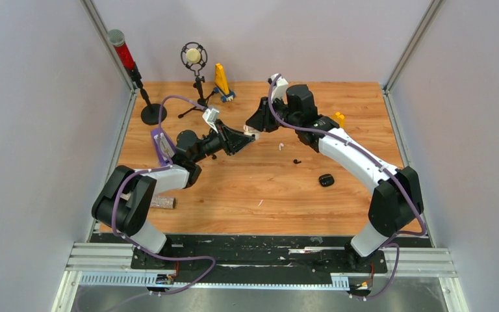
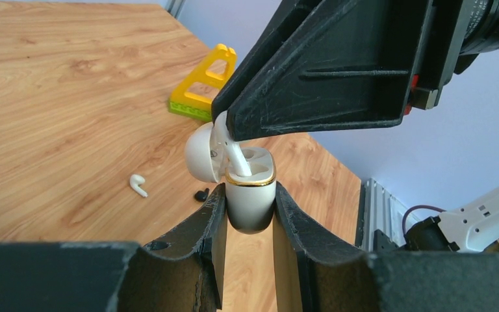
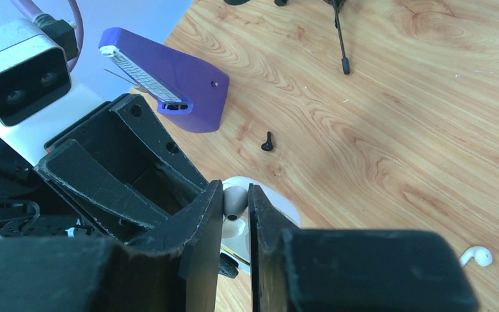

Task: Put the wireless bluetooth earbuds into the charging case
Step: Place the earbud in the charging case.

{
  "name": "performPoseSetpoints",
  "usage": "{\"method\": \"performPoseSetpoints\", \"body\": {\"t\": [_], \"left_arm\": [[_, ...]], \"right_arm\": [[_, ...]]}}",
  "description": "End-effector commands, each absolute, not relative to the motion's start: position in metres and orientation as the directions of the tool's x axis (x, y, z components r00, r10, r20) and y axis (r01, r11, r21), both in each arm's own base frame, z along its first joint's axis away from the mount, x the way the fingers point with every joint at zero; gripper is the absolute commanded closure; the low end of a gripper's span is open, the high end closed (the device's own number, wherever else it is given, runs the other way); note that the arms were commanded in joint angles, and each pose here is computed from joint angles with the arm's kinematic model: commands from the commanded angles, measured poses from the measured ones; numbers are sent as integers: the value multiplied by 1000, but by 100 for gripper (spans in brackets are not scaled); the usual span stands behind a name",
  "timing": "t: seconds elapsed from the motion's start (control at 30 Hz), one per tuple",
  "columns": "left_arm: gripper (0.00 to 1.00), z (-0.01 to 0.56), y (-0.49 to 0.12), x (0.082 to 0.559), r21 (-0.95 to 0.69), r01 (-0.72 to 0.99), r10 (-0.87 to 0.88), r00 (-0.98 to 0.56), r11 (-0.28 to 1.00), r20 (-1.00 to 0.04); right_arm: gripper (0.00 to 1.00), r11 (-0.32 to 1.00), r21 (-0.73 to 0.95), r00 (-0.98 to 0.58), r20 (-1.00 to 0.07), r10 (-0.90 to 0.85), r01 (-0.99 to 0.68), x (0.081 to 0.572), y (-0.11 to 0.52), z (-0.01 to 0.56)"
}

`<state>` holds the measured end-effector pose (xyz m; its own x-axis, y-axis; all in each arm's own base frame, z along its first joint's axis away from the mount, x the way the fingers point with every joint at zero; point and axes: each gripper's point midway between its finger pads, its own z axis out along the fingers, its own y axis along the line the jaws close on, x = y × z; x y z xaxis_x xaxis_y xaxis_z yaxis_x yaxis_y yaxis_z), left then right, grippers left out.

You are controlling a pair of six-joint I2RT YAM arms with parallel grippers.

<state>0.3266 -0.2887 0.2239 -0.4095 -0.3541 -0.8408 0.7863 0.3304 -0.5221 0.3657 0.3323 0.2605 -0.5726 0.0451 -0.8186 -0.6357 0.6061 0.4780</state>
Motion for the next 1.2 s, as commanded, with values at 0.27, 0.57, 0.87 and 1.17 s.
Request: {"method": "performPoseSetpoints", "body": {"t": [0.27,0.57,0.87,1.17], "left_arm": [[100,250,-281,328,-484,812,-404,-343,326,-848],[100,254,-276,330,-481,812,-418,-331,330,-846],[100,257,-275,329,-471,820,-415,-324,325,-850],[100,259,-276,323,-441,841,-401,-305,312,-864]], "right_arm": [[91,593,443,-519,-853,48,-673,357,333,273],[87,596,443,-525,-850,41,-670,351,330,271],[84,587,440,-521,-853,37,-680,350,331,274],[69,587,409,-487,-873,28,-699,350,329,295]]}}
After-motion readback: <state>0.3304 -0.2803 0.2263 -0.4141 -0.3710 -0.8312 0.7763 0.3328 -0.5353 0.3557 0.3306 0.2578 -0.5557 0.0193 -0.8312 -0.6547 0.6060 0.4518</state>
